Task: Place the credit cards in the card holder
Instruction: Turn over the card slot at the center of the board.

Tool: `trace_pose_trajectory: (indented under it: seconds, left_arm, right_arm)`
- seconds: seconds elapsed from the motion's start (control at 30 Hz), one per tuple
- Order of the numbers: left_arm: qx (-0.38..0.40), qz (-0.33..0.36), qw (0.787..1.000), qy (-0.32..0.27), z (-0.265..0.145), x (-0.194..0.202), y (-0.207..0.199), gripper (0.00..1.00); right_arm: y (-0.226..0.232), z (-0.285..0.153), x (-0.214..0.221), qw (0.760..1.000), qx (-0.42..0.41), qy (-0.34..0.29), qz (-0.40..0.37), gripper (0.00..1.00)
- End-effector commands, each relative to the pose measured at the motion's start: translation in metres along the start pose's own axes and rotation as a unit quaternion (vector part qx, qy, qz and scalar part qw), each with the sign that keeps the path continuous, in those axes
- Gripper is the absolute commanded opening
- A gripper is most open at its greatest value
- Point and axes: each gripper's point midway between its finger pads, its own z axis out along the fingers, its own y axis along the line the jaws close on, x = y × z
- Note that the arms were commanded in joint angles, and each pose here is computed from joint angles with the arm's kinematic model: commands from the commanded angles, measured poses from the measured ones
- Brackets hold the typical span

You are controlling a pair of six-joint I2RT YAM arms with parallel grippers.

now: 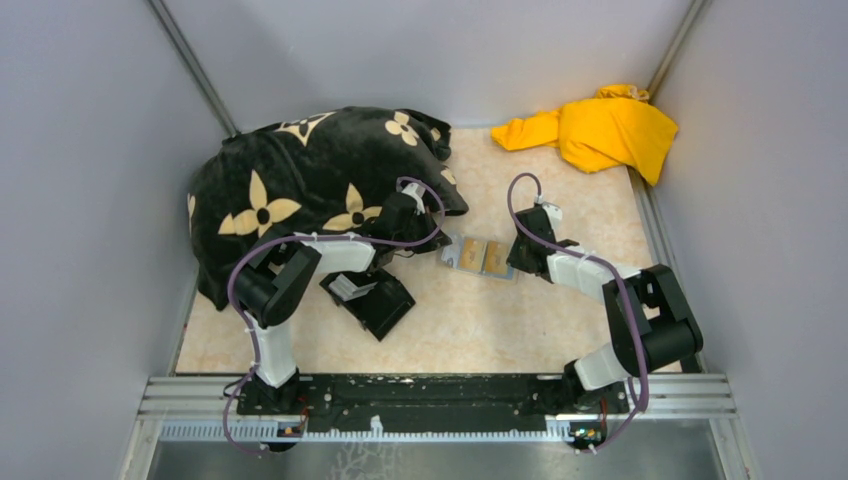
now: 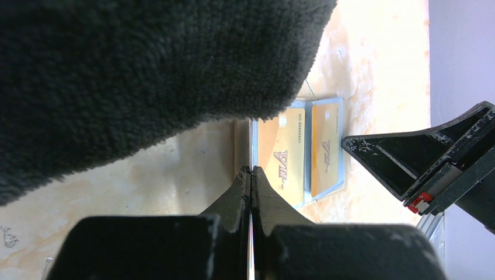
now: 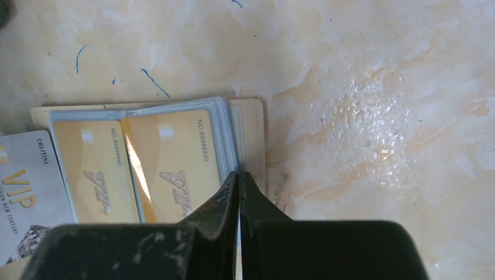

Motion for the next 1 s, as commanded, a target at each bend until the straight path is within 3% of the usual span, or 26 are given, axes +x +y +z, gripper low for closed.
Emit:
trace_pose_trajectory:
  seconds: [0.0, 0.97]
  left_arm:
    - [0.008, 0.008, 1.000, -0.007, -0.002, -0.002, -0.006, 0.00]
    - [-0.005, -0.032, 0.999, 0.013, 0.004, 0.010, 0.000, 0.00]
  right_arm:
    - [-0.023, 0.004, 0.019, 0.999, 0.037, 0.024, -0.014, 0.00]
    - [-0.024, 0.005, 0.021, 0.999, 0.039, 0.027, -0.015, 0.00]
